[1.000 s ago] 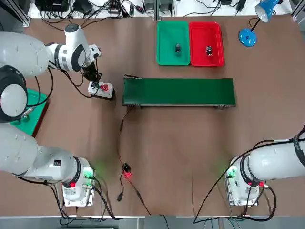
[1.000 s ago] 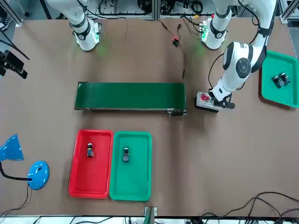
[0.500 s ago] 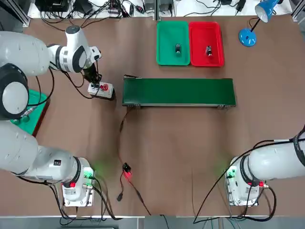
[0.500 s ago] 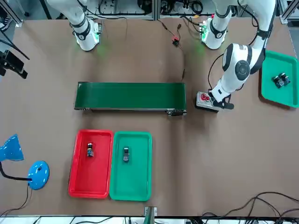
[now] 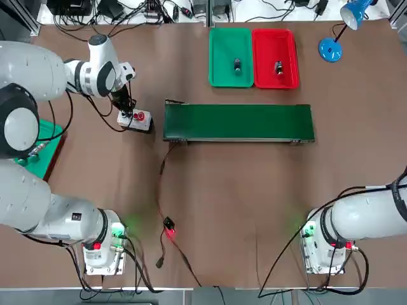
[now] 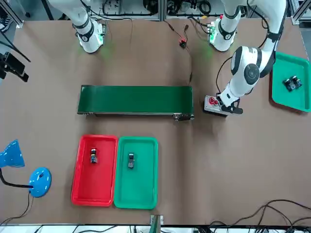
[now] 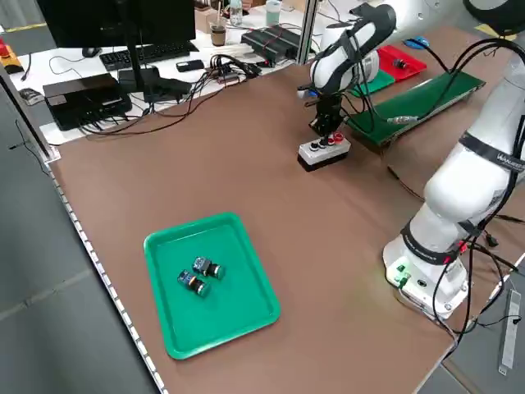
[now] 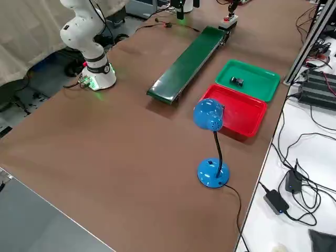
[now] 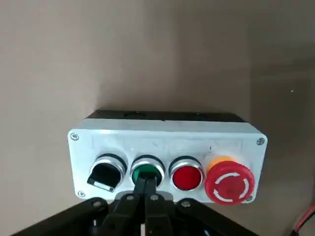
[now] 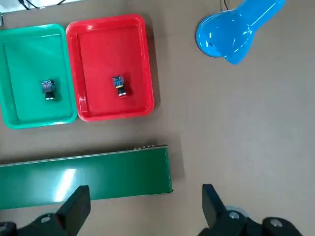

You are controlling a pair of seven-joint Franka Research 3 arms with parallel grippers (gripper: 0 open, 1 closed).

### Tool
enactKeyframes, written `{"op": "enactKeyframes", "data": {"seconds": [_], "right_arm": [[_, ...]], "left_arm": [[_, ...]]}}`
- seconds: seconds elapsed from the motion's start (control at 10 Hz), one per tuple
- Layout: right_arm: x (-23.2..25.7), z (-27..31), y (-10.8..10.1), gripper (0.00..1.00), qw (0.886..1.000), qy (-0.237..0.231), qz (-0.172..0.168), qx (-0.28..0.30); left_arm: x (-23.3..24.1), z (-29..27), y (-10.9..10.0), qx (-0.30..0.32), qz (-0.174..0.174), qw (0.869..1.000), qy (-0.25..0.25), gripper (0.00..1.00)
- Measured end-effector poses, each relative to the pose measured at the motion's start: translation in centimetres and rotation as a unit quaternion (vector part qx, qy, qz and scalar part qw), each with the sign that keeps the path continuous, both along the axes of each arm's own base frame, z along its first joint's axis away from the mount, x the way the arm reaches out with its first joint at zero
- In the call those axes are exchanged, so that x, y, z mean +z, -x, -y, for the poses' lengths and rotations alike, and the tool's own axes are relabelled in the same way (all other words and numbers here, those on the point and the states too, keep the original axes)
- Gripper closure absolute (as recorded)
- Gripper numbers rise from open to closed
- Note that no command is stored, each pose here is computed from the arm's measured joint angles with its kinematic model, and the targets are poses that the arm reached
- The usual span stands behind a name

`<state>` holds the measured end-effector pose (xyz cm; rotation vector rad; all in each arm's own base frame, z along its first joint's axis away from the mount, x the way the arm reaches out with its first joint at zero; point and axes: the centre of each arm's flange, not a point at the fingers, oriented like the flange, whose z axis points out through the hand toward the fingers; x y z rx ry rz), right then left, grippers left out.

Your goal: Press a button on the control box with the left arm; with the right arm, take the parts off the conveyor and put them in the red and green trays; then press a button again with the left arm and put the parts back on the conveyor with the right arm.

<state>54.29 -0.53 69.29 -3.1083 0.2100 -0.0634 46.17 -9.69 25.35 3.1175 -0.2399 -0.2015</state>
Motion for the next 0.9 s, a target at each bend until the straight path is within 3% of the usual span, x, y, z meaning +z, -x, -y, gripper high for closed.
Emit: {"op": "enactKeyframes", "data": {"seconds": [0.2,0.5,0.9], "right_arm": [[0.0,0.0,0.0,0.0,1.0,0.0,0.0,0.0],[0.0,0.0,0.0,0.0,1.0,0.0,0.0,0.001],[-0.2,-0.1,0.0,0.0,1.0,0.0,-0.002,0.002]], "left_arm": [[1.7,0.1,-0.7,0.0,0.011,1.0,0.001,0.99],[11.5,0.2,-4.6,0.005,0.02,1.0,0.0,0.89],[26.7,-2.9,-9.9,0.038,0.095,0.995,0.012,0.29]]}}
